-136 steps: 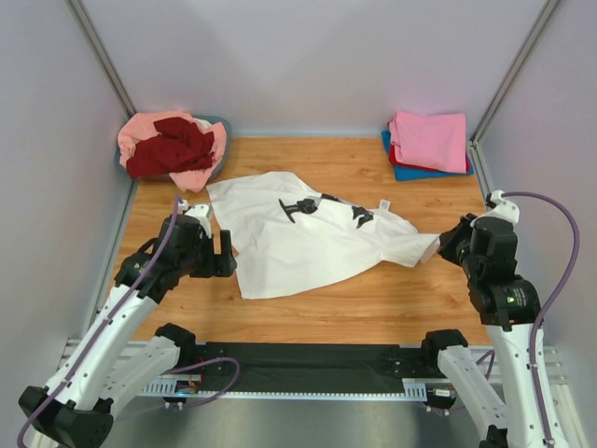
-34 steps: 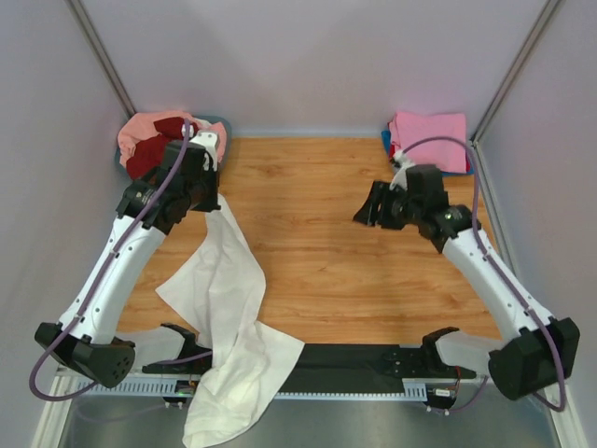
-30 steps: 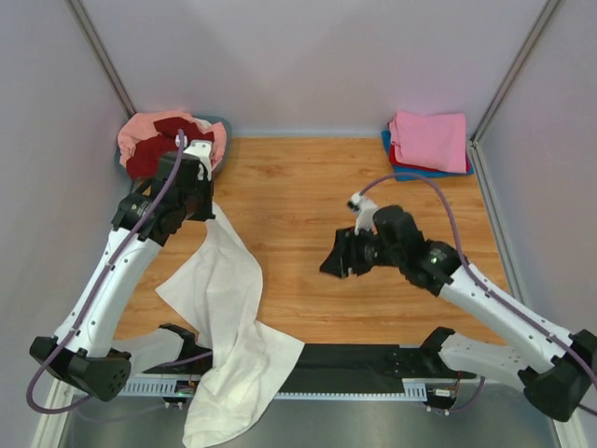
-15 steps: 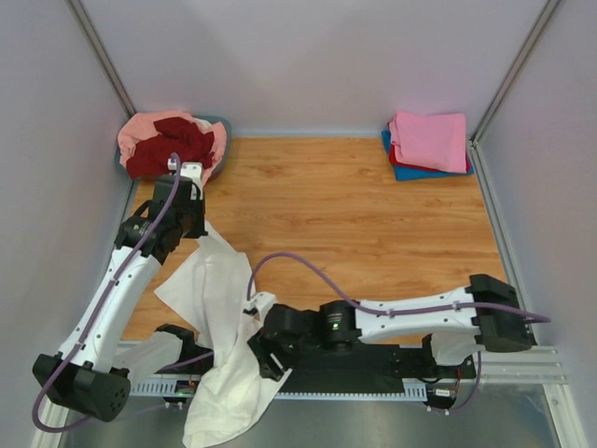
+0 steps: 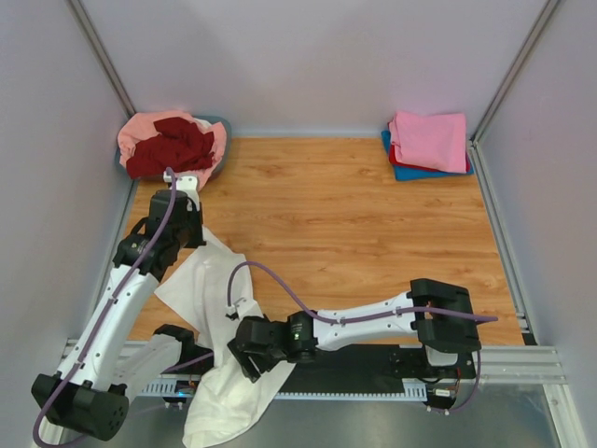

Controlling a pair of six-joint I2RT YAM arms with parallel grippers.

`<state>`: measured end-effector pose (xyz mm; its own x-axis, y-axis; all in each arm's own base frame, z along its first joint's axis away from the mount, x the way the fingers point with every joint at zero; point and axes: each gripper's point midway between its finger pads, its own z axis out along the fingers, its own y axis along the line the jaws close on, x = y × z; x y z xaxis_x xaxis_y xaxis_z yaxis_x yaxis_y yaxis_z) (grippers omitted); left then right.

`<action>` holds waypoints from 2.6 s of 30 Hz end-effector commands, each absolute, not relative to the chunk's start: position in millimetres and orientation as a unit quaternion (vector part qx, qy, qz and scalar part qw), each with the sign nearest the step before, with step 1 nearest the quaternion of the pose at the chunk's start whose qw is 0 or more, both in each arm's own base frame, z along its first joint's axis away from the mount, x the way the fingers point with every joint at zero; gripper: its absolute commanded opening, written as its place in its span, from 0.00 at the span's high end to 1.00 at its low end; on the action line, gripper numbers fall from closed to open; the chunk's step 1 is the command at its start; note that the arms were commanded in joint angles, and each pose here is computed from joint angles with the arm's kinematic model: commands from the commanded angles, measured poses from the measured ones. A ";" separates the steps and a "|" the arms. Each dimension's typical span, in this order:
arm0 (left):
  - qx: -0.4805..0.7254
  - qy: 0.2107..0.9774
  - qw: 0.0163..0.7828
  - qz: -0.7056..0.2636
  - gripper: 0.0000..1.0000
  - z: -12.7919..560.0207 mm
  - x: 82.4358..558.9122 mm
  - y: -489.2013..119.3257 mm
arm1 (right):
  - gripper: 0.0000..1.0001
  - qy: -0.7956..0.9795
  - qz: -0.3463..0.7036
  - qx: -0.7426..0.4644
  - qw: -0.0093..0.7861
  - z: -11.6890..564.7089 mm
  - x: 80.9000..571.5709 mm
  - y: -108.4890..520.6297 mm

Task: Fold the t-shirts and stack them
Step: Flatten the tshirt out

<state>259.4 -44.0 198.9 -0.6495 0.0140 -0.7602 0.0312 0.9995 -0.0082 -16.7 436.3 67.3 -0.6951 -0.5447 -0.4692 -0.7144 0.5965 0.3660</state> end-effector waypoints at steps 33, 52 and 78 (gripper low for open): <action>0.008 0.896 0.443 -0.010 1.00 208.1 266.1 -42.4 | 0.99 0.905 0.273 -0.264 0.192 69.3 20.3 414.1; 0.009 0.897 0.442 -0.010 1.00 207.1 266.1 -42.3 | 0.84 0.917 0.134 -0.240 0.291 135.5 65.4 296.1; 0.022 0.900 0.434 -0.024 1.00 203.5 267.3 -49.2 | 0.64 0.935 0.233 -0.144 0.227 64.7 106.7 319.9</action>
